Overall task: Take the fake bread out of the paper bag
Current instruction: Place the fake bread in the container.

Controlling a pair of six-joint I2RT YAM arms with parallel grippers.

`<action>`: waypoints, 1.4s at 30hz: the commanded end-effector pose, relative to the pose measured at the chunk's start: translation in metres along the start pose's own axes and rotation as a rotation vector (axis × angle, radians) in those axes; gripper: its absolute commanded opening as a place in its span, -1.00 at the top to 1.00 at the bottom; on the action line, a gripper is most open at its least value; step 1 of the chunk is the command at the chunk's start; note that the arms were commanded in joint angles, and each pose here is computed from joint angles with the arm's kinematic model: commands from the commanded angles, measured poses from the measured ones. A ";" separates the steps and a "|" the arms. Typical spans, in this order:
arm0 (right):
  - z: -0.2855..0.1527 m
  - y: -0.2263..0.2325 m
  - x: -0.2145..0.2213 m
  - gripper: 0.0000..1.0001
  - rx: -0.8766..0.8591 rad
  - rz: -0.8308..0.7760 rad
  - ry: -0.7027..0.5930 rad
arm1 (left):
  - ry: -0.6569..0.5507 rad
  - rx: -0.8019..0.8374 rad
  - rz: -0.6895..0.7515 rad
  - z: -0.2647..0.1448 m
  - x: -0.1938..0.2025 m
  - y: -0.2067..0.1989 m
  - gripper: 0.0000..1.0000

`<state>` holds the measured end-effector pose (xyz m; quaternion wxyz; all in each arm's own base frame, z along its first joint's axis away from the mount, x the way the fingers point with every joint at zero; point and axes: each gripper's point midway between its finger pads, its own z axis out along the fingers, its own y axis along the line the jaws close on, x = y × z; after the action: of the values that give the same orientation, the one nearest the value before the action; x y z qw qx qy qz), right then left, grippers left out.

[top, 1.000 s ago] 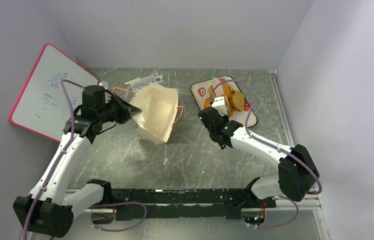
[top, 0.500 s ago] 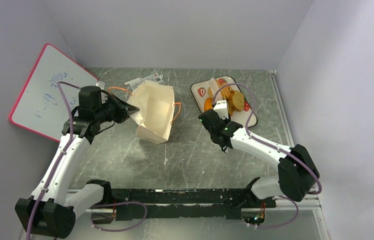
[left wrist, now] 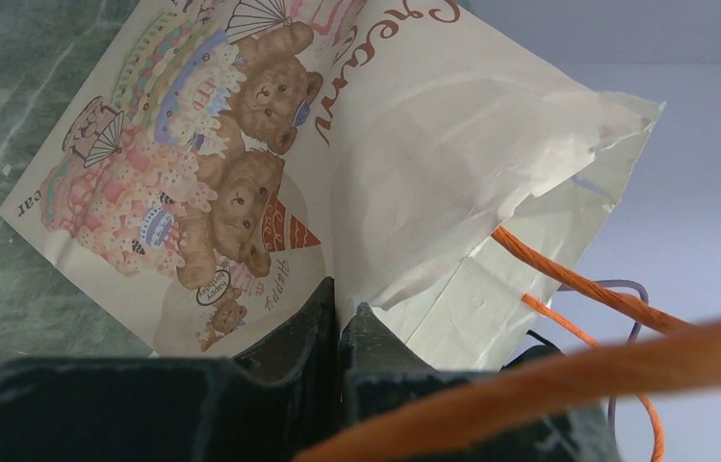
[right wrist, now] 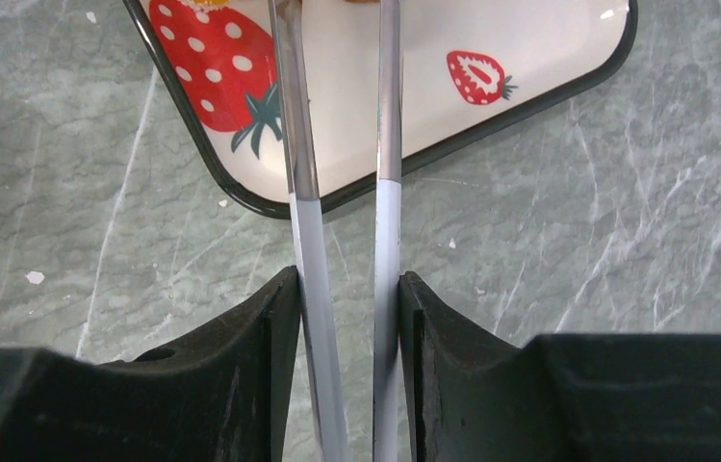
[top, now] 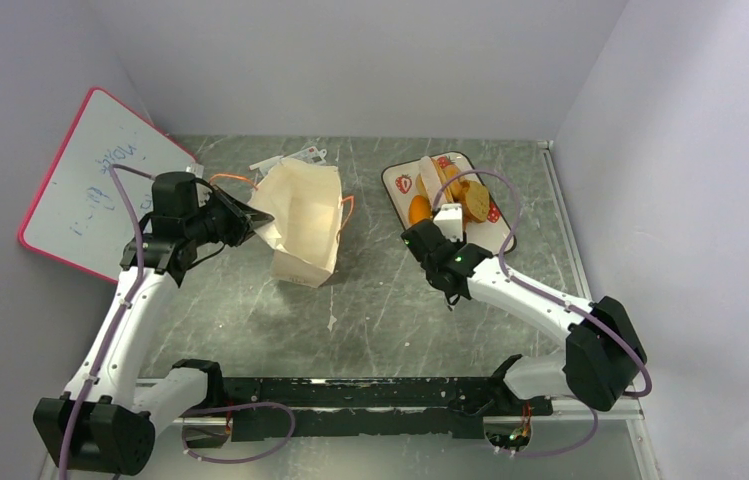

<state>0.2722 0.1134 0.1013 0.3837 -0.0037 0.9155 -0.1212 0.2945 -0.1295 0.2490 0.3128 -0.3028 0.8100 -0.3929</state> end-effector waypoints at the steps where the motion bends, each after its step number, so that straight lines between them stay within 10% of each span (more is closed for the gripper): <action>1: -0.010 -0.003 -0.007 0.15 -0.001 0.067 -0.006 | 0.006 0.032 0.025 -0.007 -0.006 -0.011 0.86; 42: -0.122 0.034 -0.028 0.22 -0.182 0.149 -0.055 | -0.089 -0.021 0.001 -0.019 -0.031 0.006 0.86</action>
<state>0.2109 0.1722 0.1795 0.3943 0.0065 0.9189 -0.0072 0.2992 -0.1019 0.2428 0.3198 -0.3313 0.8070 -0.3697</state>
